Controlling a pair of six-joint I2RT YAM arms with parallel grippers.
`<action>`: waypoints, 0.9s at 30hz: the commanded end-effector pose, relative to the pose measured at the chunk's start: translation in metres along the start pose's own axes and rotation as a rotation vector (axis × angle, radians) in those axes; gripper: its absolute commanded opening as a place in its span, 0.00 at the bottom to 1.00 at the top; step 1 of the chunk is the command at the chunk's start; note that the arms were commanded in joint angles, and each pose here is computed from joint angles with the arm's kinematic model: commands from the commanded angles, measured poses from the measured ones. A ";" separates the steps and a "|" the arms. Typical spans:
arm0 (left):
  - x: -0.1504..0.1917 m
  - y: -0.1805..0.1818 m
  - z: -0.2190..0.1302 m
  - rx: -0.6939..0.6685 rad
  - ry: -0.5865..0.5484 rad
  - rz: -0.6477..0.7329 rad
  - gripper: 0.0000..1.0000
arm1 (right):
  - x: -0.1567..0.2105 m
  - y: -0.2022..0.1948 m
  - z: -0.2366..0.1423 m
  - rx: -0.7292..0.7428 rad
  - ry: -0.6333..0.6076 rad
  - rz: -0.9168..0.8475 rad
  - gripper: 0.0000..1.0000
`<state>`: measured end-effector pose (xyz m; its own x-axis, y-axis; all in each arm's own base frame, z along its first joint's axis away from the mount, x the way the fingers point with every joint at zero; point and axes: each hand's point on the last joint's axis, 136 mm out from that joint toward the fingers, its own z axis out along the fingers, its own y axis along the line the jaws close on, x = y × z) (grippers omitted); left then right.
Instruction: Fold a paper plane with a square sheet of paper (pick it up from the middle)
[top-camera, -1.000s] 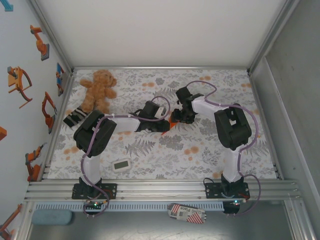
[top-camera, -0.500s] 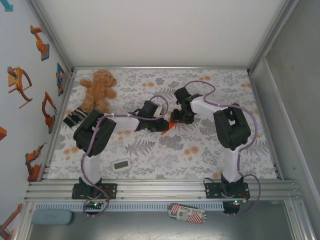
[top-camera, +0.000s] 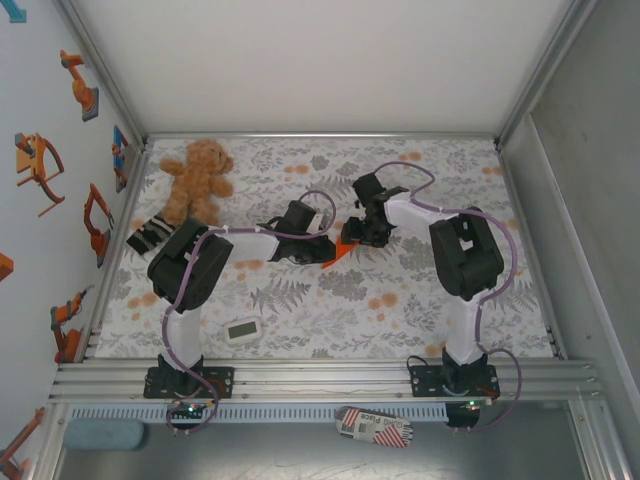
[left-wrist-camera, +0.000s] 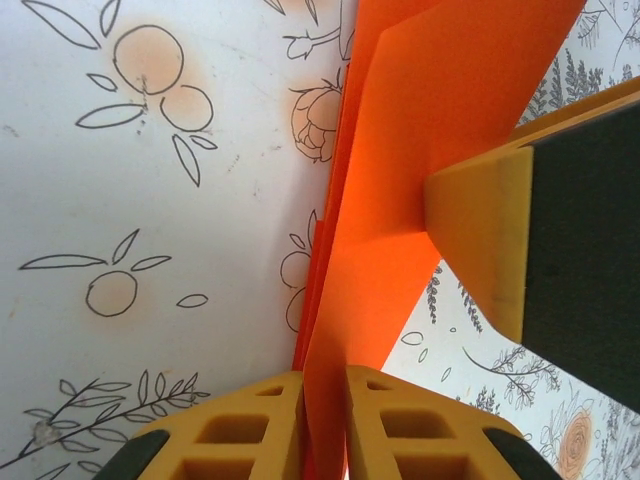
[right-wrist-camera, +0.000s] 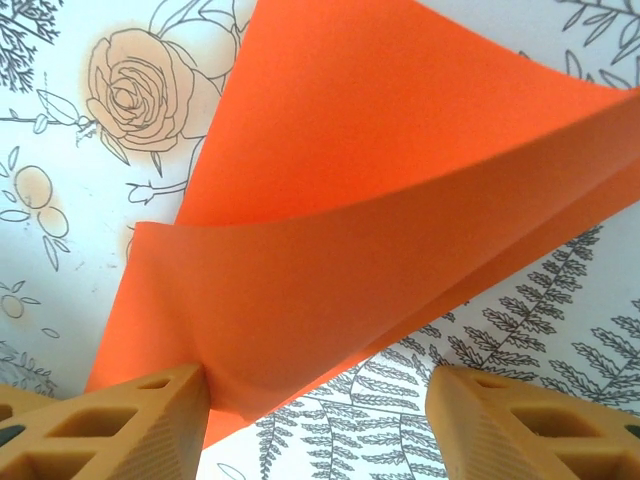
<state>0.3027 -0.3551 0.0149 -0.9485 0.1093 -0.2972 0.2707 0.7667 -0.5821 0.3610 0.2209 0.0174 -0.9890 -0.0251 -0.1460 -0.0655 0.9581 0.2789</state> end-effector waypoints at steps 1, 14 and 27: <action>0.053 0.062 0.015 -0.219 0.163 -0.082 0.18 | 0.024 -0.020 0.035 0.007 0.089 0.045 0.61; 0.060 0.065 0.018 -0.266 0.185 -0.048 0.21 | -0.020 0.019 -0.066 -0.271 -0.291 0.051 0.61; 0.062 0.066 0.018 -0.277 0.186 -0.048 0.23 | -0.003 0.066 -0.035 -0.550 -0.178 0.069 0.14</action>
<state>0.3019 -0.3572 0.0144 -0.9475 0.1220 -0.2954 0.2717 0.7944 -0.5432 0.3526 0.2563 0.0641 -0.9553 0.1427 -0.2589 -0.0812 0.7154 0.6939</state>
